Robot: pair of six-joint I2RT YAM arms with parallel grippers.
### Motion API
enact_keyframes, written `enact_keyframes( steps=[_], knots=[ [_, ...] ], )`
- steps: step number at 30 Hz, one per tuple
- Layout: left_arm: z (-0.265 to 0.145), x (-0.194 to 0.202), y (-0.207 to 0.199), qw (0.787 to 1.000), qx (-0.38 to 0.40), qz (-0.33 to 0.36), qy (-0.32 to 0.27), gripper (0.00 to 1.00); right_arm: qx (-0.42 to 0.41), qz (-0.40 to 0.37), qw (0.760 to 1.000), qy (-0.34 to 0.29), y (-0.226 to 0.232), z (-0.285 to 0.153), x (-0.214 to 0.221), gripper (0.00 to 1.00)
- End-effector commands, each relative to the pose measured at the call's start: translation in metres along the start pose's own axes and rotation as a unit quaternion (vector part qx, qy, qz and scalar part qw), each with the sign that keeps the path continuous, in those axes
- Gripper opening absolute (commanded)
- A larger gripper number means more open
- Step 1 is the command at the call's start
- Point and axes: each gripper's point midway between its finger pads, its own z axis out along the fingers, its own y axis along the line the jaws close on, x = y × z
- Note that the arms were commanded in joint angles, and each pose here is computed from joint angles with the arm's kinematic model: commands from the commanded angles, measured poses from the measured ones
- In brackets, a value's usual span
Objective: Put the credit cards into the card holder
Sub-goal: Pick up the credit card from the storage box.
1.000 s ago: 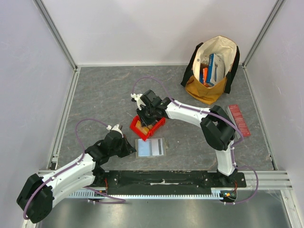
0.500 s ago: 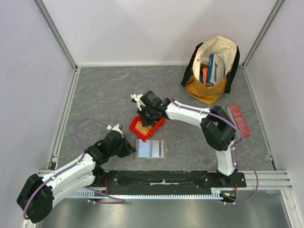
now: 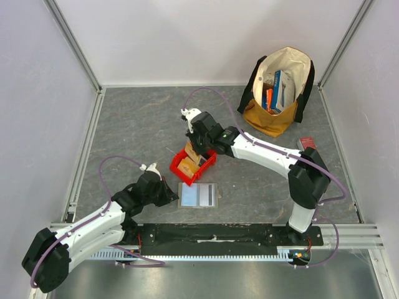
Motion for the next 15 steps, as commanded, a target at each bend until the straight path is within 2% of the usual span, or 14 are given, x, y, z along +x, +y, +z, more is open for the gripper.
enact_keyframes(
  steps=[1,8,15],
  knots=[
    [0.000,-0.006,-0.002,1.000,0.004,0.003,-0.012,0.02,0.075,0.014,0.996,-0.056,-0.022,-0.013,-0.025,0.00],
    [0.000,-0.005,-0.002,1.000,0.004,0.002,-0.010,0.02,0.135,-0.013,0.990,-0.042,-0.027,-0.002,-0.009,0.00],
    [-0.001,-0.005,-0.002,1.000,0.003,0.002,-0.010,0.02,0.152,-0.023,0.988,-0.033,-0.031,0.006,-0.003,0.00]
  ],
)
